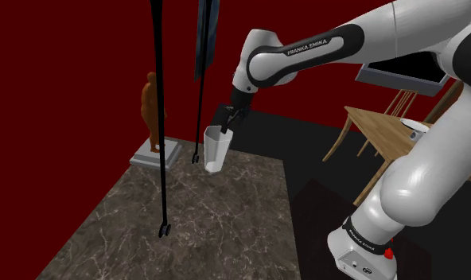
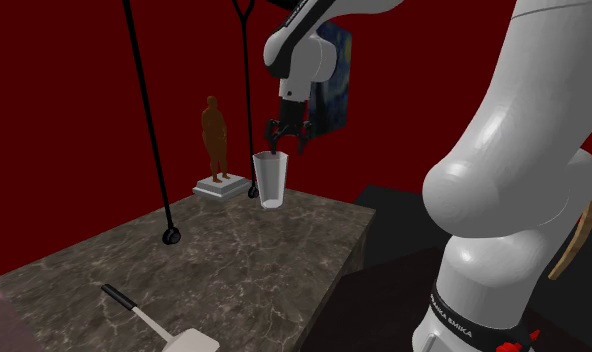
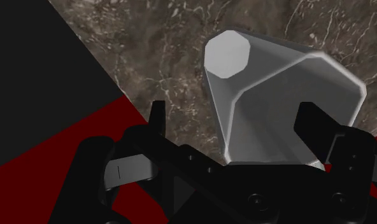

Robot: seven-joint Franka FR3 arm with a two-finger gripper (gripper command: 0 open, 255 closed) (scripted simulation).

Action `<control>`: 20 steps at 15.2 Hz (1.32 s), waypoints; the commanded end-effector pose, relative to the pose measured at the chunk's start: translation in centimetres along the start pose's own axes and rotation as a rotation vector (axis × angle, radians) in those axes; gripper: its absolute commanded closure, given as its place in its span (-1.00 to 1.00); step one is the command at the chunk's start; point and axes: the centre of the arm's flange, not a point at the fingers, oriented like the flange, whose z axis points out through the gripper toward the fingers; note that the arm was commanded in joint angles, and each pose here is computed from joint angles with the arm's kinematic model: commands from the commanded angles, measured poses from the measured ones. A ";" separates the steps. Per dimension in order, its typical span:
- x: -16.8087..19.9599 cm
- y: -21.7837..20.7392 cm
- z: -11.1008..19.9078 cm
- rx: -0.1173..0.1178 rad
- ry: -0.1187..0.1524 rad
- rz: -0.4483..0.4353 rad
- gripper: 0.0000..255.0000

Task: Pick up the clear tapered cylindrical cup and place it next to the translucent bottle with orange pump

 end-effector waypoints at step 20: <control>0.0 -0.1 3.1 0.000 0.000 0.001 1.00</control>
